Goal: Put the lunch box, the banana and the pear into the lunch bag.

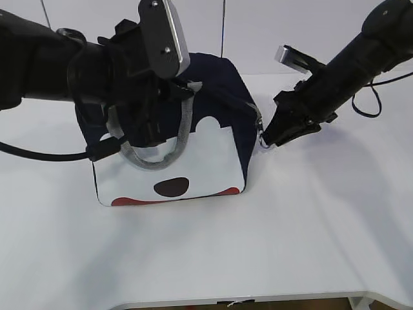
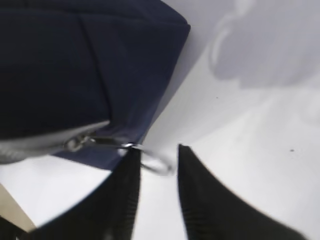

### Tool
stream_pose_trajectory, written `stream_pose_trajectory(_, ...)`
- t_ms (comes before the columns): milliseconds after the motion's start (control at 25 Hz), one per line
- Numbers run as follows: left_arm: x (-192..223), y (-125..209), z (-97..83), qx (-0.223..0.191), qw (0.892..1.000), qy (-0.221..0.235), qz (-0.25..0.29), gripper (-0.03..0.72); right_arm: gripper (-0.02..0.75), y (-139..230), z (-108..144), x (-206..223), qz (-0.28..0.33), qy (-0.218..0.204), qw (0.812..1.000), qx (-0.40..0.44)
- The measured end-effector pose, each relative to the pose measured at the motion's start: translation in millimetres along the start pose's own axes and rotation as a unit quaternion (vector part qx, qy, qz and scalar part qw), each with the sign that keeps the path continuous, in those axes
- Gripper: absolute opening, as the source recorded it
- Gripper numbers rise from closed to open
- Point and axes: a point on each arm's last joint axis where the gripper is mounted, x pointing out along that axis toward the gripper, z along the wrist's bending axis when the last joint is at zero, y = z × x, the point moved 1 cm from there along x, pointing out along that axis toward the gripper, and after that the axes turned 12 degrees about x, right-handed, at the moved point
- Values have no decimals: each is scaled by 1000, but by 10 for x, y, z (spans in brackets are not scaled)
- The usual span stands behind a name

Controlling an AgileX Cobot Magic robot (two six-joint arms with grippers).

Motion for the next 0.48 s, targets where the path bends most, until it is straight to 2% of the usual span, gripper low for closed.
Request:
stream_pose_trajectory(80,0,-16,-14,0,1000,7,-8,8,339,-13,30,-55,8,-2,1000,-27)
stream_pose_trajectory(160,-1,-34,-29,-1,1000,14,-17,11,429,-51,60,-105,5,-1,999,-52)
stream_pose_trajectory(360,-4,-66,-47,-1,999,25,-32,23,466,-104,143,-229,-9,2,992,-124)
stream_pose_trajectory(480,-6,-84,-56,-1,999,31,-40,59,470,-87,200,-361,-11,25,986,-167)
